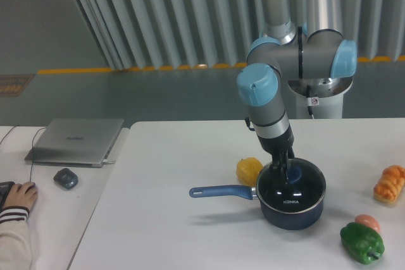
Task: Open the lid
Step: 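Close the gripper around the blue lid knob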
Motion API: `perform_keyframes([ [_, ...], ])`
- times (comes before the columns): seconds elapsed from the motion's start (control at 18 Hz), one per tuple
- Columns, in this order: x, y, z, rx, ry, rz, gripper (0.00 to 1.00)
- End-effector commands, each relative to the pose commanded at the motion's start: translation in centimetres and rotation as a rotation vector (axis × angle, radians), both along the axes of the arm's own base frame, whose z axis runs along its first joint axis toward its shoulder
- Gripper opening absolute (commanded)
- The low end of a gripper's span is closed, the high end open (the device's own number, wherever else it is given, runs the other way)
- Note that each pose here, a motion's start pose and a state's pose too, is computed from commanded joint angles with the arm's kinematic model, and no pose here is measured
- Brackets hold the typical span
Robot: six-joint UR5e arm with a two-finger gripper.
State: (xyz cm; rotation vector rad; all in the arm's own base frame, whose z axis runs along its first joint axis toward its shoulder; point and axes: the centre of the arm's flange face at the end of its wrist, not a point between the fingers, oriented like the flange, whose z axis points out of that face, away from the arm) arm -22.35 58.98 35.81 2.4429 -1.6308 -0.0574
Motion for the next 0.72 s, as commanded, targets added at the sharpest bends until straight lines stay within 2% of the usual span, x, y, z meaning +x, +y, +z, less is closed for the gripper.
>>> perform_keyframes([
  [0.5, 0.32, 0.12, 0.5, 0.039, -0.013, 0.057, 1.0],
  [0.72, 0.25, 0.08, 0.48, 0.039, -0.015, 0.059, 0.88],
])
